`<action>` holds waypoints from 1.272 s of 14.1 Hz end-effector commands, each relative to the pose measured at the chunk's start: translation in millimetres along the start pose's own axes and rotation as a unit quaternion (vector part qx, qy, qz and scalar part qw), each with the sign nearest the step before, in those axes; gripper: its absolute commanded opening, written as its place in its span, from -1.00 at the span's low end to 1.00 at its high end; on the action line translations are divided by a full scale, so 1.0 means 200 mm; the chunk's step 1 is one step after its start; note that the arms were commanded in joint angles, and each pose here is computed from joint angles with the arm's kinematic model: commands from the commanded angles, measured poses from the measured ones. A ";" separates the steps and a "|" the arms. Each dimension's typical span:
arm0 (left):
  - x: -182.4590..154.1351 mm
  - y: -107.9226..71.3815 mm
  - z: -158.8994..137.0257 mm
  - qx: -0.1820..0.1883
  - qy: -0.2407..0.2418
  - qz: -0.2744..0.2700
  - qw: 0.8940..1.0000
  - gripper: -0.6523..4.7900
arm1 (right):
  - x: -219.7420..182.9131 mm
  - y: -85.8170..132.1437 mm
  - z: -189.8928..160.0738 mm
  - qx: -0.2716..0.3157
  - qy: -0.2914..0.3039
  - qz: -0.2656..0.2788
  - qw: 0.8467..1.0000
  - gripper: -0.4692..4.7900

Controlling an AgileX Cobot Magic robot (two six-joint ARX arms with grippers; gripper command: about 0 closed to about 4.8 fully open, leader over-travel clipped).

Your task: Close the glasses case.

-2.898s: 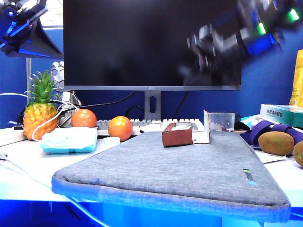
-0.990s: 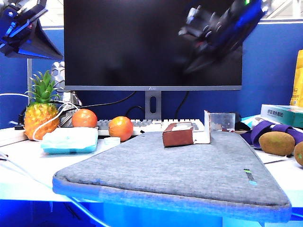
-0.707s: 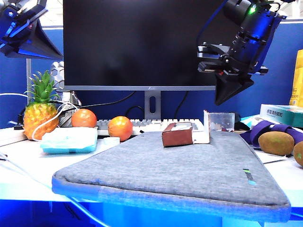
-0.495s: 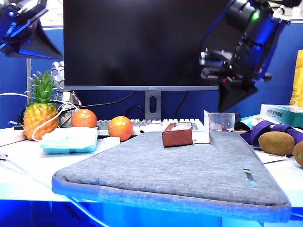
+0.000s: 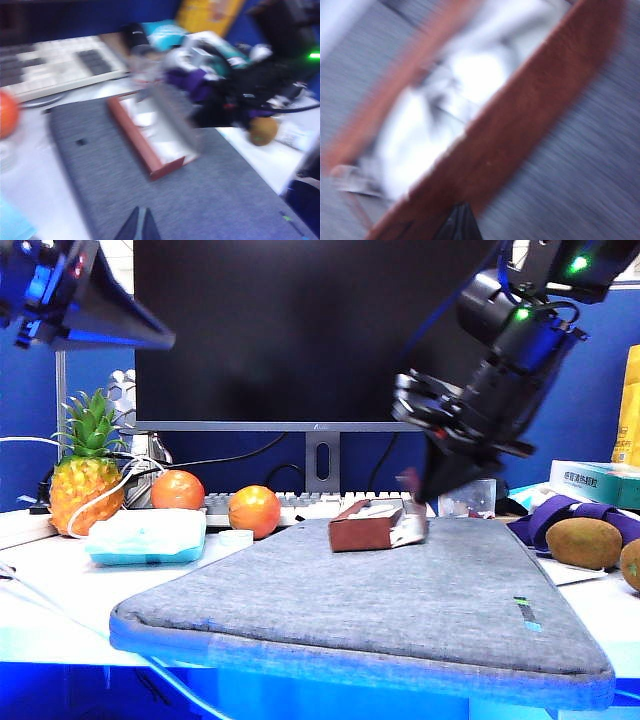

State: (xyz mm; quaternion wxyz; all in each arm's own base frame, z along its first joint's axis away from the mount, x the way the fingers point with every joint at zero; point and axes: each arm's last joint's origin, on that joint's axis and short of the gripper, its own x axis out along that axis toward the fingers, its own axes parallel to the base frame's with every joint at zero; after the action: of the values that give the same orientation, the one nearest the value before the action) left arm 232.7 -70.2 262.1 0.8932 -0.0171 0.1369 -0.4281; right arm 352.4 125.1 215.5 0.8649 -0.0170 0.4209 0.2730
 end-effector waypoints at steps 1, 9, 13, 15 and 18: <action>0.00 0.00 0.02 0.013 -0.009 -0.007 1.000 -0.78 | 0.04 0.09 0.03 -0.016 -0.028 0.022 0.999 -0.85; -0.14 -0.08 0.15 0.089 -0.078 0.091 0.989 -0.78 | -0.23 0.20 0.23 -0.050 -0.199 0.018 0.978 -0.85; -0.43 -0.24 0.18 0.151 -0.103 0.284 0.941 -0.78 | -0.91 0.31 0.21 -0.097 -0.381 -0.041 0.918 -0.85; -0.53 -0.31 0.15 0.158 -0.136 0.323 0.923 -0.77 | -1.16 0.34 0.10 -0.109 -0.441 -0.088 0.886 -0.85; -0.68 -0.41 0.03 0.158 -0.187 0.389 0.888 -0.77 | -1.38 0.38 -0.20 -0.116 -0.504 -0.159 0.841 -0.85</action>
State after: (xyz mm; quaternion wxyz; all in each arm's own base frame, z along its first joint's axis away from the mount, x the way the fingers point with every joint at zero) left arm 94.7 -19.3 315.0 0.9872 0.1008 -0.1036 -0.0678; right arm 157.2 57.3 412.5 0.9797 -0.0410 -0.1018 0.1680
